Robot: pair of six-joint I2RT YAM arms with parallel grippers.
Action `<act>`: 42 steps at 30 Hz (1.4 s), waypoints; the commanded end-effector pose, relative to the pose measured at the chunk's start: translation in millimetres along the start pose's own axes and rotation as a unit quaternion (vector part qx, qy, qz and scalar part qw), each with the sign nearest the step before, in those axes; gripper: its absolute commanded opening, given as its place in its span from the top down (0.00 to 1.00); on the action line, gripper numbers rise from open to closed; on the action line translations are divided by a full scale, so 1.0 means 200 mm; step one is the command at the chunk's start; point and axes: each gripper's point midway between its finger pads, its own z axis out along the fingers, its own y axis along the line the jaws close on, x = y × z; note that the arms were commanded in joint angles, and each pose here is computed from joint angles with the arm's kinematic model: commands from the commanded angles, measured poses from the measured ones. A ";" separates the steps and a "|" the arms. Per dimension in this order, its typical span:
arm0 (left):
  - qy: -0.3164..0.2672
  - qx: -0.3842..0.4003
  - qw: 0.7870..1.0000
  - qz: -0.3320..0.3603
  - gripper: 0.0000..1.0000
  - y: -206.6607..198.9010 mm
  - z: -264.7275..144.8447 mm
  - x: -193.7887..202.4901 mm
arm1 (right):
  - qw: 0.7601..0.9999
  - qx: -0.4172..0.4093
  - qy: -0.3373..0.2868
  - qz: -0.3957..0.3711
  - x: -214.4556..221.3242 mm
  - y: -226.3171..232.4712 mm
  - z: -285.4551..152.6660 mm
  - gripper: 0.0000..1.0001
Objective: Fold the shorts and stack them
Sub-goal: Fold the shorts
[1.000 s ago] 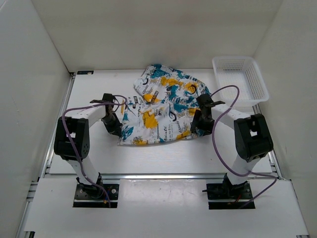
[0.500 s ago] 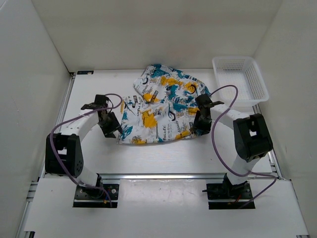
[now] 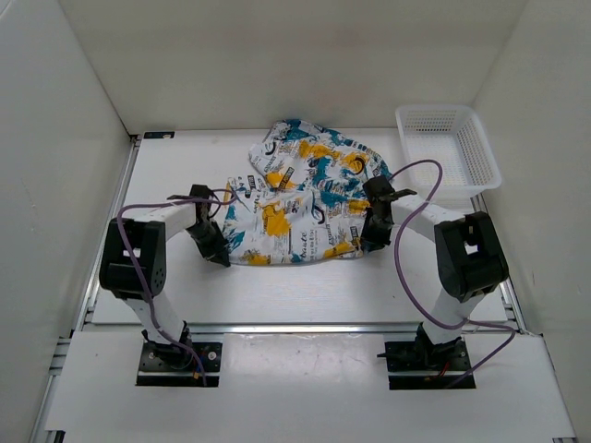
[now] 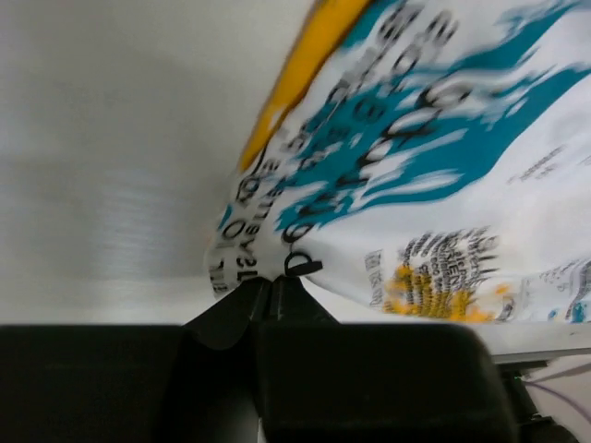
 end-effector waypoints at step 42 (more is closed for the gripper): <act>-0.088 0.011 0.996 0.001 0.90 -0.04 -0.22 -0.23 | 0.985 -0.107 -0.038 0.129 0.00 0.02 -0.01 0.98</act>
